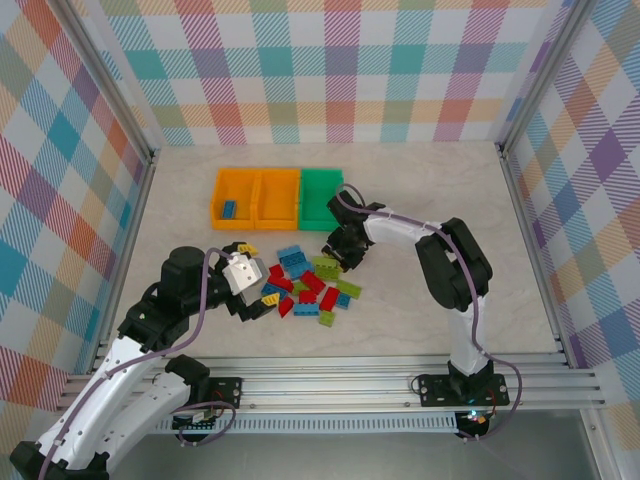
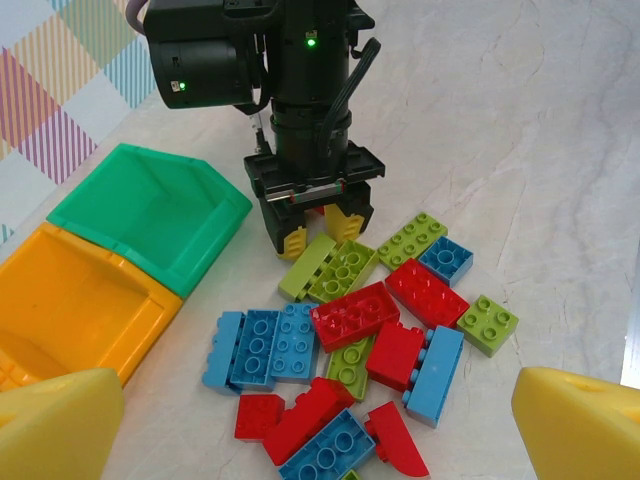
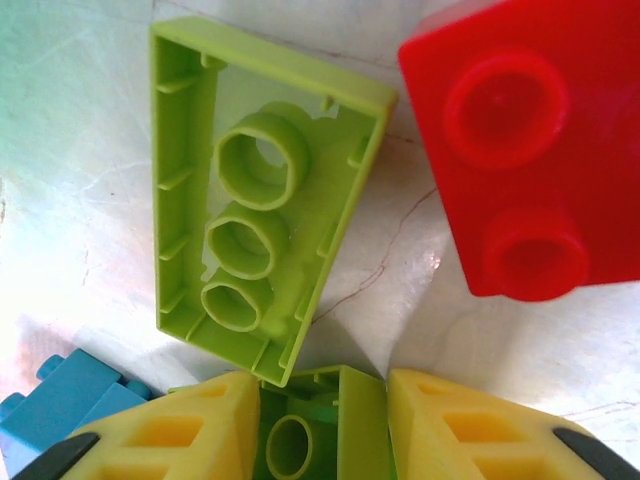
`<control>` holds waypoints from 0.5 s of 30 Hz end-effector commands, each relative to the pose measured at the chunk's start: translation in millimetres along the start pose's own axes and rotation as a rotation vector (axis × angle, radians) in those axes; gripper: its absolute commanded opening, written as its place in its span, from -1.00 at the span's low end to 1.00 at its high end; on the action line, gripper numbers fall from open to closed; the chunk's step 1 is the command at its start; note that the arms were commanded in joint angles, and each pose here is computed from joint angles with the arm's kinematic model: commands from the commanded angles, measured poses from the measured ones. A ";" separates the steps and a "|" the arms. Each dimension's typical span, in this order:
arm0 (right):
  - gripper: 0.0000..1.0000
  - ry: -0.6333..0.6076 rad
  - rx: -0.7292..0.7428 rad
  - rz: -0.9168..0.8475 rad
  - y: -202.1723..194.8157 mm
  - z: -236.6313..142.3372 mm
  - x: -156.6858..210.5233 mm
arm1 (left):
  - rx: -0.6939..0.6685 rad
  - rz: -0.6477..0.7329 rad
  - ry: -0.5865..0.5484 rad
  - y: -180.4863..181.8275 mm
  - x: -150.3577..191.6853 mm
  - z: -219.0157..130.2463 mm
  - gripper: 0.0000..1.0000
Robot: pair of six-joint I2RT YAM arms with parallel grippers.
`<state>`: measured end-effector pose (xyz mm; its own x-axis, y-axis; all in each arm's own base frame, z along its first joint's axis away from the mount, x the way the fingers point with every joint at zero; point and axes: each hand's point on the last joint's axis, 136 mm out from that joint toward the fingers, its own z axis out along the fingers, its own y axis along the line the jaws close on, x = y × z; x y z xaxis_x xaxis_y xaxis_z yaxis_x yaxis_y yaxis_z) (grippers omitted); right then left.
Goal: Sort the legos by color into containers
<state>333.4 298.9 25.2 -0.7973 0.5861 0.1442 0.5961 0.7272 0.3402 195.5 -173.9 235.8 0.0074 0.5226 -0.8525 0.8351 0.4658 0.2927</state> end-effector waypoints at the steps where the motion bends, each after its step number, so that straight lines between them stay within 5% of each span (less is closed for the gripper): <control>1: -0.33 -0.021 -0.011 0.032 5.4 -5.2 -4.8 | 0.002 0.009 -0.011 -2.0 0.2 1.6 1.00; 4: -0.46 -0.041 -0.050 0.008 14.9 -12.6 -10.0 | 0.003 0.009 -0.012 -2.3 0.2 1.8 1.00; 7: -0.40 -0.133 -0.027 -0.115 18.3 -32.9 -20.0 | 0.001 0.010 -0.013 -1.9 0.2 1.8 1.00; 12: -0.13 -0.281 0.011 -0.665 26.7 -77.1 -27.2 | 0.001 0.012 -0.019 -2.0 -1.0 1.4 1.00; 15: 0.06 -0.235 -0.014 -0.870 26.5 -80.2 -16.4 | 0.014 0.010 -0.021 -3.4 -2.0 2.5 1.00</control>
<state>358.6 280.1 82.5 -0.9486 0.2083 -0.2382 0.1217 0.9352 0.3327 195.4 -174.0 233.1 0.0041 0.5241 -0.8516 0.8366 0.4647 0.2900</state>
